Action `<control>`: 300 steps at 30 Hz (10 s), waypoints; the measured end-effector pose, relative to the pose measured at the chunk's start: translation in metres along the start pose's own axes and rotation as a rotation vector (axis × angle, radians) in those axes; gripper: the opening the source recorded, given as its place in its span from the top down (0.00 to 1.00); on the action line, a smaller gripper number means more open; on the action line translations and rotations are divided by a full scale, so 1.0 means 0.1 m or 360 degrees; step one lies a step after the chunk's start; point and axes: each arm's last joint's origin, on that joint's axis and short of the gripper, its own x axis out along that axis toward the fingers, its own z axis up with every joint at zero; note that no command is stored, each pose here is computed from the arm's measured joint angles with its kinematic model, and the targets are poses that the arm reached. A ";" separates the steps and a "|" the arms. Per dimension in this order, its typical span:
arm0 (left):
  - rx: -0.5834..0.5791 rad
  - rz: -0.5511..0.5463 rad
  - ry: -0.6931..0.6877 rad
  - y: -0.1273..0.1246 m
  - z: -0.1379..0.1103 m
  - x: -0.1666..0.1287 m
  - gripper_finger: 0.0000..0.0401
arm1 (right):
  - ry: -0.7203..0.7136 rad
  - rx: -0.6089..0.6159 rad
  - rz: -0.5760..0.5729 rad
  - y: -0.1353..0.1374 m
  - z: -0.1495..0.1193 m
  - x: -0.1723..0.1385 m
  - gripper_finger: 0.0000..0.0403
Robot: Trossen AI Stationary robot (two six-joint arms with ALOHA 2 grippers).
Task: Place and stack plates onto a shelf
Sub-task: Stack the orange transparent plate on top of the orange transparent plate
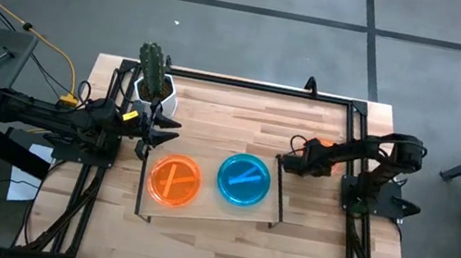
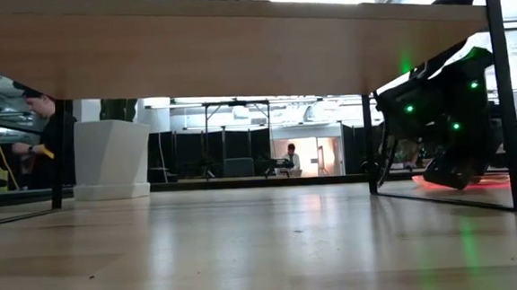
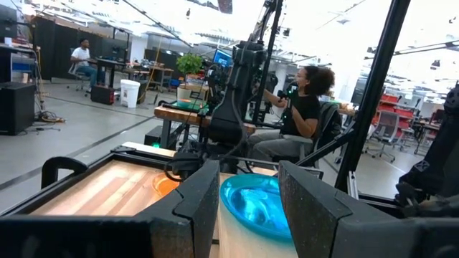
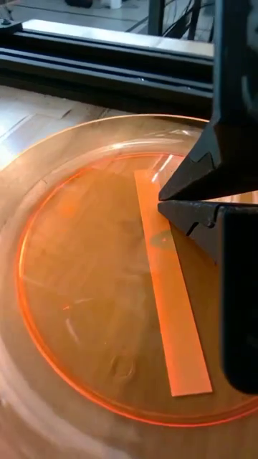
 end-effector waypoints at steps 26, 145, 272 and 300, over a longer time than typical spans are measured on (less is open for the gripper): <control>0.0002 0.0001 0.0001 0.00 0.00 0.00 0.66 | -0.0071 0.0240 0.0241 -0.21 0.89 0.31 1.00; -0.0040 0.0166 0.0087 0.04 -0.07 0.00 0.66 | -0.0626 0.1479 0.1165 -0.17 0.57 0.43 0.99; -0.0121 0.0136 0.0043 0.03 -0.04 0.00 0.66 | -0.1368 0.0314 0.2465 1.10 0.79 -2.67 0.72; -0.0121 0.0144 0.0043 0.03 -0.04 0.00 0.66 | -0.1367 0.0319 0.2710 1.16 0.70 -2.77 0.62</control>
